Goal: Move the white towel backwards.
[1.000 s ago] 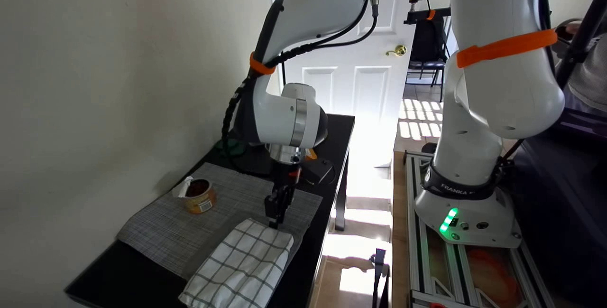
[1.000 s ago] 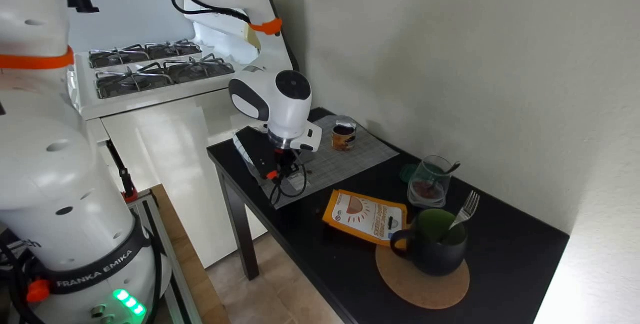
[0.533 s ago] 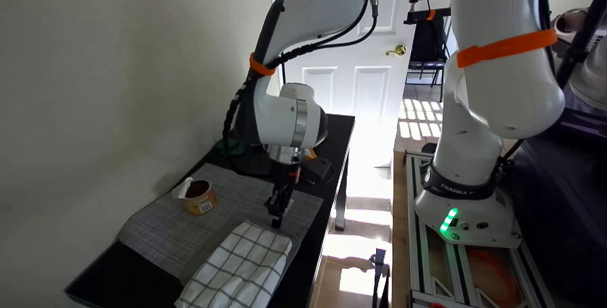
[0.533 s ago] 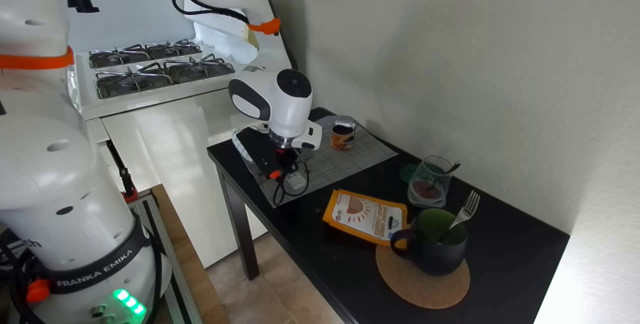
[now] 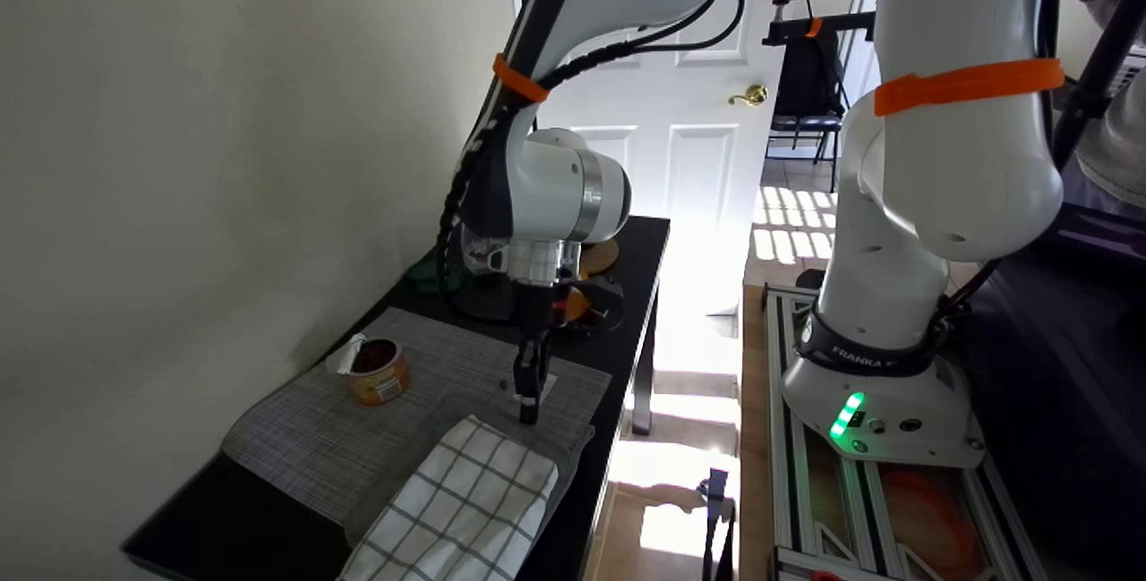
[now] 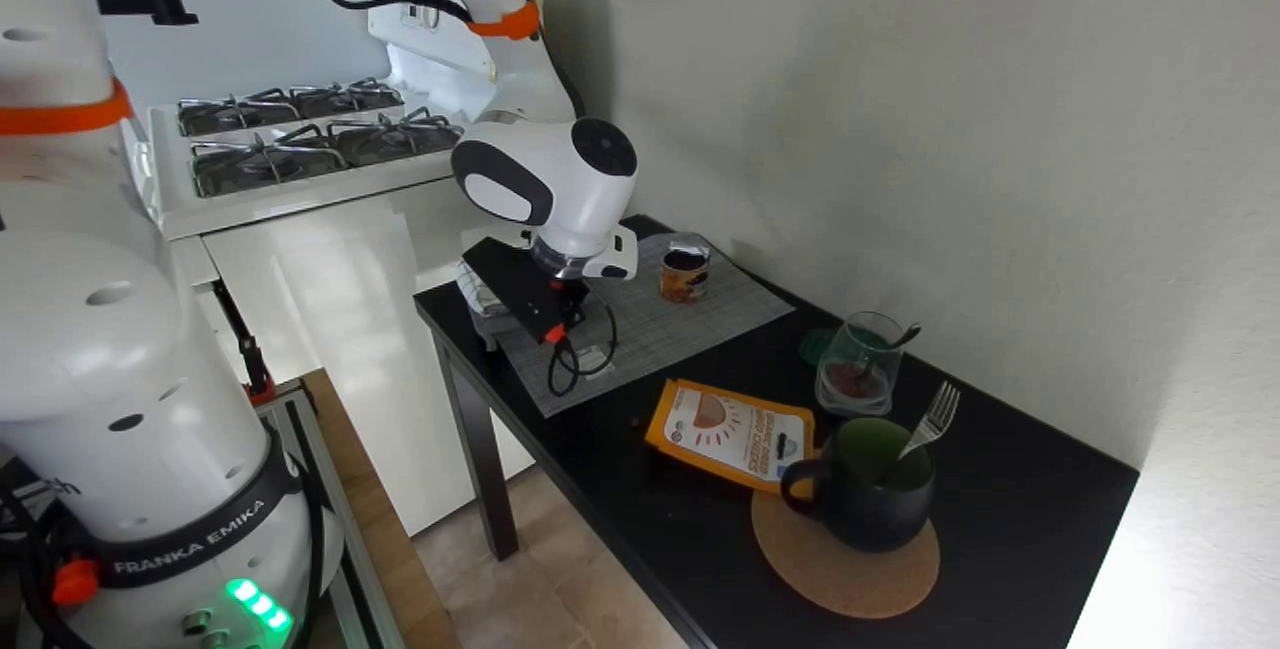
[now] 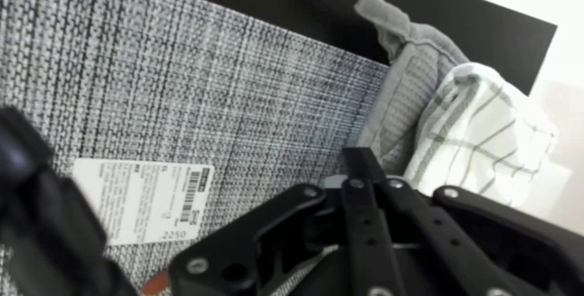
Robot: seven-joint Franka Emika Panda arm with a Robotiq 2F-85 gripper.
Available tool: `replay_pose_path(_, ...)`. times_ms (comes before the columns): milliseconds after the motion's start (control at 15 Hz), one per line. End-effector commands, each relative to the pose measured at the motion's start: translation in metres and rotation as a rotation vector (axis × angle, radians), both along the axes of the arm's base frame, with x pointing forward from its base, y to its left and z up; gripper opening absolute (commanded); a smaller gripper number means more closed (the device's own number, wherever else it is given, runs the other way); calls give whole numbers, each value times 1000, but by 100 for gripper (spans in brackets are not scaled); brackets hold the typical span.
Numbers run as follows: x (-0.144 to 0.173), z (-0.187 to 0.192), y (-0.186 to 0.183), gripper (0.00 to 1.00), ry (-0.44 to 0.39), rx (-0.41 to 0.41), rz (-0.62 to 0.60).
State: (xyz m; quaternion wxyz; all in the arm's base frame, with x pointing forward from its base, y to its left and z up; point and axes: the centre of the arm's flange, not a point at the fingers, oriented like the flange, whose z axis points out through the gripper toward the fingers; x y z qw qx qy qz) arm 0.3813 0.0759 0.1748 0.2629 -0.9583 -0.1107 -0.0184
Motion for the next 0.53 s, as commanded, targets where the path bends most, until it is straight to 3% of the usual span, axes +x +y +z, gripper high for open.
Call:
replay_pose_path(0,-11,61,-25,0,-117,30,-27)
replay_pose_path(133,-6,80,-42,0,-199,-11,-94)
replay_pose_path(467,-5,98,-78,0,-246,-160,-212)
